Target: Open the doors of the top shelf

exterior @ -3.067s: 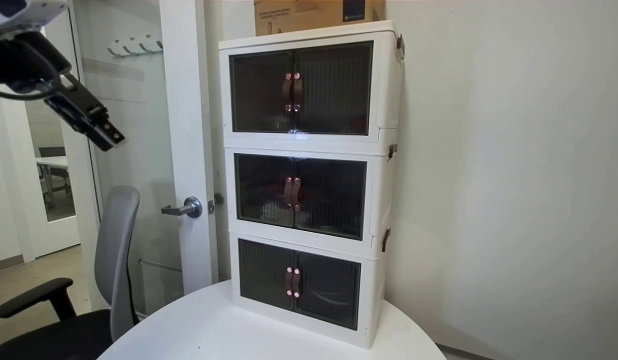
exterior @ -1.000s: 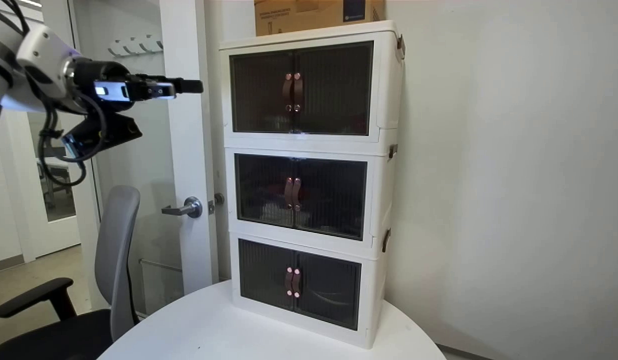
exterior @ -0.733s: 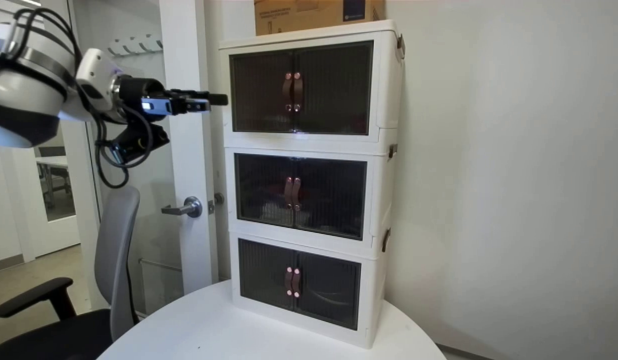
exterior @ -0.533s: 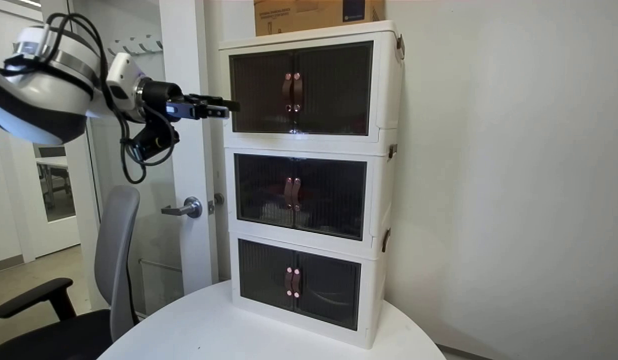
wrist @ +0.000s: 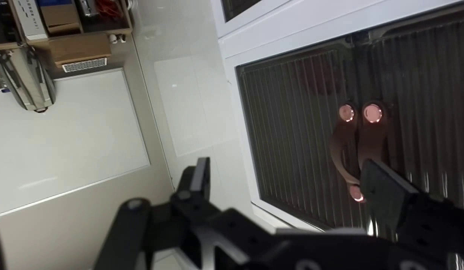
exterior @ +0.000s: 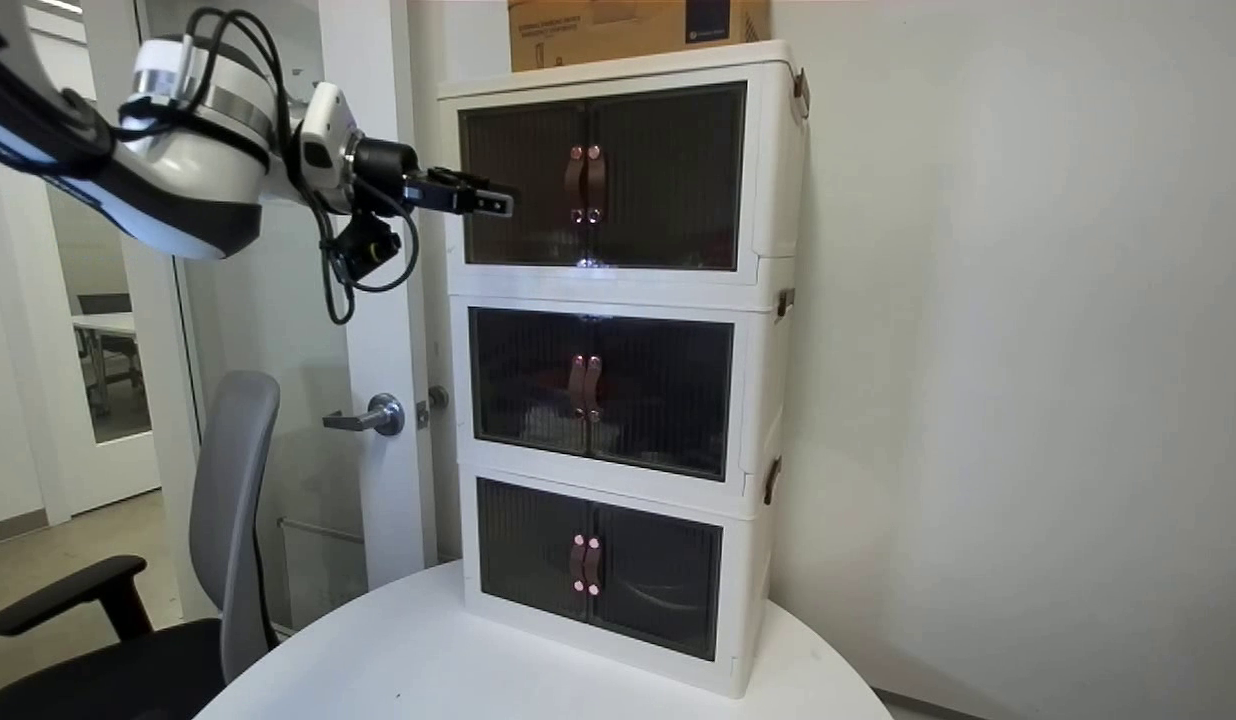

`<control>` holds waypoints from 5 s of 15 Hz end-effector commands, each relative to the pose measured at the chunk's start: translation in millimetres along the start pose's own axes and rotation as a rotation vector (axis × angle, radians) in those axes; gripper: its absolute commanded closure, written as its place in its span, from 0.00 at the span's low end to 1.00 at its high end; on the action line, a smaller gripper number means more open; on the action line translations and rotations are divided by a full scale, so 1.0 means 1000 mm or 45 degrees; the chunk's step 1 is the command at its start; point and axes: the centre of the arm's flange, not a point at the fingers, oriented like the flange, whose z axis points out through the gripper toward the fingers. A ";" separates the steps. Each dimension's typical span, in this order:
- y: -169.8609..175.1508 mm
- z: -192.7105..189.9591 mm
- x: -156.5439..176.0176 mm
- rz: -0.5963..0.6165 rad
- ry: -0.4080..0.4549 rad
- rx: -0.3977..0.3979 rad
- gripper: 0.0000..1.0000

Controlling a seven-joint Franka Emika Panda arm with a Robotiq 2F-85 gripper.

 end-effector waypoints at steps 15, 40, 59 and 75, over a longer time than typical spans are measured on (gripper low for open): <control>-0.084 0.072 0.013 -0.096 0.027 0.116 0.00; 0.017 0.062 0.024 -0.162 0.206 -0.334 0.00; 0.039 -0.105 -0.005 -0.113 -0.072 -0.039 0.00; 0.043 -0.158 0.021 -0.255 -0.867 0.410 0.00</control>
